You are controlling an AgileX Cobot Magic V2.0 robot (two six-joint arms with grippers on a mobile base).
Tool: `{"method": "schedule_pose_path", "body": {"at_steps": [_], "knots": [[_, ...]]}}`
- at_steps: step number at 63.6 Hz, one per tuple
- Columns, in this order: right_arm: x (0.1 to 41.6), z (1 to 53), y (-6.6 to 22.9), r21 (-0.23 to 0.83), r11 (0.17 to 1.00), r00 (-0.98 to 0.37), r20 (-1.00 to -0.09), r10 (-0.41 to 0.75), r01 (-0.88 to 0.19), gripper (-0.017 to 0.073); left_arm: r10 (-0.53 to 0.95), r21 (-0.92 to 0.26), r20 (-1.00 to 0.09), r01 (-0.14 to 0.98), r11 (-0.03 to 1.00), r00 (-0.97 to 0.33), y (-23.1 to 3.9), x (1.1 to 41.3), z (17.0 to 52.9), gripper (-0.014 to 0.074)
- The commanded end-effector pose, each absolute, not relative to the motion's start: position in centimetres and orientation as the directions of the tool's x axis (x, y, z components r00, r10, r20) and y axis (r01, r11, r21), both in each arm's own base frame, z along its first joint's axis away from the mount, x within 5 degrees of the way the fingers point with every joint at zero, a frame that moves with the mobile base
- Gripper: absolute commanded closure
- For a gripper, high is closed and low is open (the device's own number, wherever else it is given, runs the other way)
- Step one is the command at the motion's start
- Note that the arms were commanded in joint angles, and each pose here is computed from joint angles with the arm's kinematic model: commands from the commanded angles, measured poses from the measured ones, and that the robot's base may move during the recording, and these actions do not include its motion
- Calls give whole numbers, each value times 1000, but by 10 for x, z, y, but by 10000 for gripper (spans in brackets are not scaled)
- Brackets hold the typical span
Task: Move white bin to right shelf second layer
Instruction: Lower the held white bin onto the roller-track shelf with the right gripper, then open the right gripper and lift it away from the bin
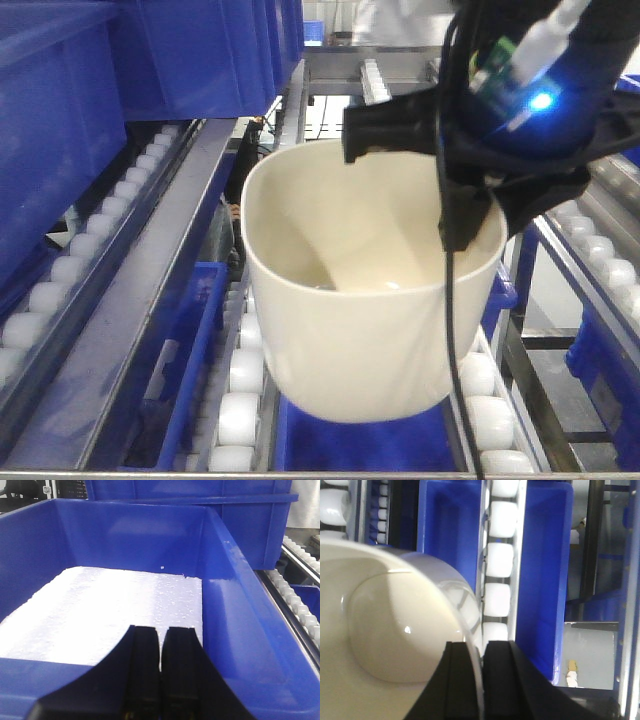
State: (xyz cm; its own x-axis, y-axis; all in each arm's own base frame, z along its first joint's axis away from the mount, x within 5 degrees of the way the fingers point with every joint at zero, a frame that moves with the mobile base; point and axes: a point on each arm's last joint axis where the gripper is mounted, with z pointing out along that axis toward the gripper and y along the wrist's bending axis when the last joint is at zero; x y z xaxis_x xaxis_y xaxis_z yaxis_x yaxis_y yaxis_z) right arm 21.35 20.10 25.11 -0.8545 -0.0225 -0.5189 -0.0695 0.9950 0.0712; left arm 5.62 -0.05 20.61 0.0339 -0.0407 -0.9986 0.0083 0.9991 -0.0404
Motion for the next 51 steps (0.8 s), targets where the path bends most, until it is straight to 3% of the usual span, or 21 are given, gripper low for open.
{"method": "schedule_pose_path", "body": {"at_steps": [1, 9, 20, 27, 39, 51], "knots": [[218, 268, 204, 103, 989, -810, -586, -25, -105, 499, -51, -51, -993, 5, 999, 104, 0, 56, 205, 509], [218, 268, 204, 106, 989, -810, -587, -24, -106, 470, -51, -51, -993, 5, 999, 104, 0, 56, 205, 509], [217, 268, 204, 121, 988, -818, -576, -8, -95, 254, -51, -51, -993, 5, 999, 104, 0, 56, 205, 509], [216, 268, 206, 157, 984, -827, -562, 15, -89, 169, -51, -51, -993, 5, 999, 104, 0, 56, 205, 509], [214, 275, 207, 169, 972, -810, -585, -34, -164, 162, -51, -51, -993, 5, 999, 104, 0, 56, 205, 509], [217, 294, 185, 130, 965, -774, -626, -99, -229, 165, -51, -51, -993, 5, 999, 104, 0, 56, 205, 509]]}}
